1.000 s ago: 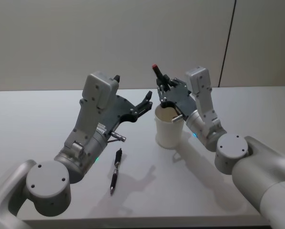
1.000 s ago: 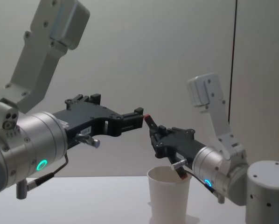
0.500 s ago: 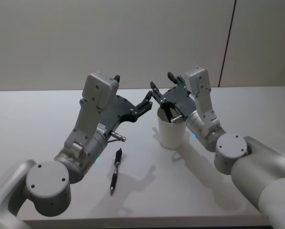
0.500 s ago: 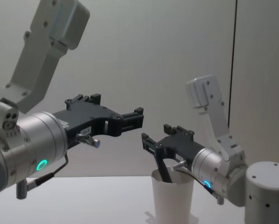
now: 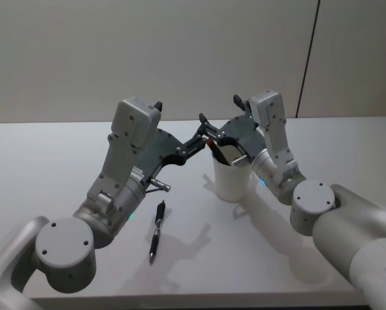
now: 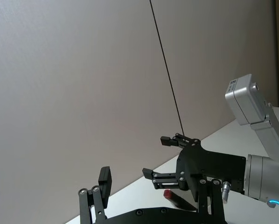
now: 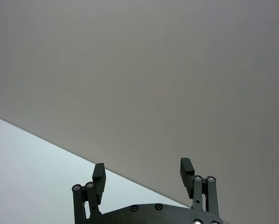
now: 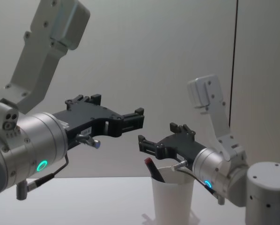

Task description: Place the pen into the pen holder.

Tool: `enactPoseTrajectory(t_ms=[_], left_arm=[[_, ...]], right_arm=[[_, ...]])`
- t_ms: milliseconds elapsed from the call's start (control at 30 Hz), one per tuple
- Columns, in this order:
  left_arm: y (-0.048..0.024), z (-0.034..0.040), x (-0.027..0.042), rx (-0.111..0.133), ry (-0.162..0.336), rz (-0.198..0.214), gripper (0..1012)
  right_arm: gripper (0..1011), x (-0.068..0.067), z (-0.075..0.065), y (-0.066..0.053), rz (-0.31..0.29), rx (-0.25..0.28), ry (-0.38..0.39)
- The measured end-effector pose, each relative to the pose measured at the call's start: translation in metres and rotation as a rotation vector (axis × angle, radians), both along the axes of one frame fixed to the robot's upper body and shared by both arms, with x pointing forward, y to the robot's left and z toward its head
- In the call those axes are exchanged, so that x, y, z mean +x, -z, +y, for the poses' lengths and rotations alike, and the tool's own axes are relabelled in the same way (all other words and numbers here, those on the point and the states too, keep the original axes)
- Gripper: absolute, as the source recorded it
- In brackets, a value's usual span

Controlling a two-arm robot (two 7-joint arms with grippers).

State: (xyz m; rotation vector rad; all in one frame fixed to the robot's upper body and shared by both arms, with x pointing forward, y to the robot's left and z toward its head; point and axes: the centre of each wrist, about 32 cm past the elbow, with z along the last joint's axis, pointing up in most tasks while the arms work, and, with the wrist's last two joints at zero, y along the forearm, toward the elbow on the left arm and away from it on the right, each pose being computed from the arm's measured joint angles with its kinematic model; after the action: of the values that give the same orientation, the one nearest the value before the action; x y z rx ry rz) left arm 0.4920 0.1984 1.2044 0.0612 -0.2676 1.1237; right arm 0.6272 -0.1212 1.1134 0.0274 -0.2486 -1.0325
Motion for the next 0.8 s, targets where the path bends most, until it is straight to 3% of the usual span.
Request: enactPoseTrajectory(t_ms=[467, 800], left_arm=[[0.0000, 0.0000, 0.0000, 0.000, 0.000, 0.000, 1004], [0.0000, 0.0000, 0.0000, 0.000, 0.000, 0.000, 1004]], right_arm=[[1002, -0.002, -0.002, -0.015, -0.044, 0.069, 0.018], [1002, -0.011, -0.007, -0.046, -0.108, 0.133, 0.032]])
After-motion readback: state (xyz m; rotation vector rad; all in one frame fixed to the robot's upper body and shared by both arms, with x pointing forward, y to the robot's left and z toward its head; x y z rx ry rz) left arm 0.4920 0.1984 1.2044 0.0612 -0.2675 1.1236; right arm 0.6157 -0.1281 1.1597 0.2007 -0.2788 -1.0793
